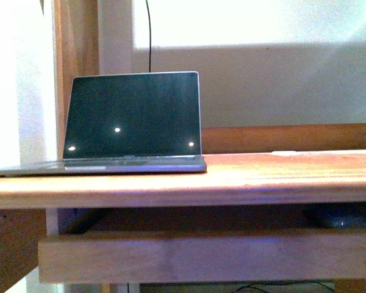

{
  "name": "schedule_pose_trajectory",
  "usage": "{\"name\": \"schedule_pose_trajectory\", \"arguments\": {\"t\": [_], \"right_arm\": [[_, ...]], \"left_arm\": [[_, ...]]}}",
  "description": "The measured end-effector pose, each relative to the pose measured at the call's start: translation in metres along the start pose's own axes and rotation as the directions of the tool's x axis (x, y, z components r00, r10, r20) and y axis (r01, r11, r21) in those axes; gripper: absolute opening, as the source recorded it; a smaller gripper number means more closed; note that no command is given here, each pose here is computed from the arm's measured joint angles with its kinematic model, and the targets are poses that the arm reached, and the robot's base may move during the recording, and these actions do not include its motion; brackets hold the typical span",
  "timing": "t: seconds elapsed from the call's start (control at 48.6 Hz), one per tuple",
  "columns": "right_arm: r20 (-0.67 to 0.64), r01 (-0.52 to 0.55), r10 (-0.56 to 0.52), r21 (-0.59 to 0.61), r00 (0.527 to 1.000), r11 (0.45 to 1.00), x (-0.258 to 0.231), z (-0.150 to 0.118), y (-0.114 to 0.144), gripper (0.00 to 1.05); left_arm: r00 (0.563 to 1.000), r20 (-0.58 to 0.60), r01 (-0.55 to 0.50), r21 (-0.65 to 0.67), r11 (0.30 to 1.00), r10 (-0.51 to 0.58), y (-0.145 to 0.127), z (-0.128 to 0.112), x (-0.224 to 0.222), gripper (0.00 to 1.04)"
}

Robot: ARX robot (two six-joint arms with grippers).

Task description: Place mouse

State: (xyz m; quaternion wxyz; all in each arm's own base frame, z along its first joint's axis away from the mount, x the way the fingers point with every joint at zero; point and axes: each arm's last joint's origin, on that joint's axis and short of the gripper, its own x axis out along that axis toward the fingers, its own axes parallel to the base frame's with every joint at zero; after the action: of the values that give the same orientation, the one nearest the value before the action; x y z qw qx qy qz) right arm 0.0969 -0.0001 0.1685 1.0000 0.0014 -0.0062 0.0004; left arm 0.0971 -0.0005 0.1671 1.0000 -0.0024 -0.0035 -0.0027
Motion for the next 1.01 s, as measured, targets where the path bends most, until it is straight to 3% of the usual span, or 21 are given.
{"name": "schedule_pose_trajectory", "arguments": {"t": [0.453,0.535,0.679,0.844,0.988,1.009], "right_arm": [[0.0,0.0,0.0,0.0,1.0,1.0,0.0,0.0,0.0,0.97],[0.0,0.0,0.0,0.0,1.0,1.0,0.0,0.0,0.0,0.97],[0.0,0.0,0.0,0.0,1.0,1.0,0.0,0.0,0.0,0.97],[0.0,0.0,0.0,0.0,1.0,1.0,0.0,0.0,0.0,0.97],[0.0,-0.001,0.001,0.0,1.0,1.0,0.0,0.0,0.0,0.97],[0.0,0.0,0.0,0.0,1.0,1.0,0.0,0.0,0.0,0.97]], "left_arm": [[1.0,-0.006,-0.003,-0.002,1.0,0.003,0.0,0.0,0.0,0.97],[0.977,-0.214,-0.027,-0.103,0.994,0.005,0.0,-0.002,0.003,0.97],[0.947,-0.312,0.029,-0.136,0.99,-0.07,0.002,-0.001,0.02,0.97],[0.933,-0.315,0.207,0.067,0.976,-0.176,0.003,0.018,0.061,0.97],[0.886,-0.378,0.401,0.329,0.855,-0.27,-0.007,0.016,0.095,0.97],[0.868,-0.401,0.451,0.387,0.804,-0.294,-0.01,0.013,0.1,0.97]]}}
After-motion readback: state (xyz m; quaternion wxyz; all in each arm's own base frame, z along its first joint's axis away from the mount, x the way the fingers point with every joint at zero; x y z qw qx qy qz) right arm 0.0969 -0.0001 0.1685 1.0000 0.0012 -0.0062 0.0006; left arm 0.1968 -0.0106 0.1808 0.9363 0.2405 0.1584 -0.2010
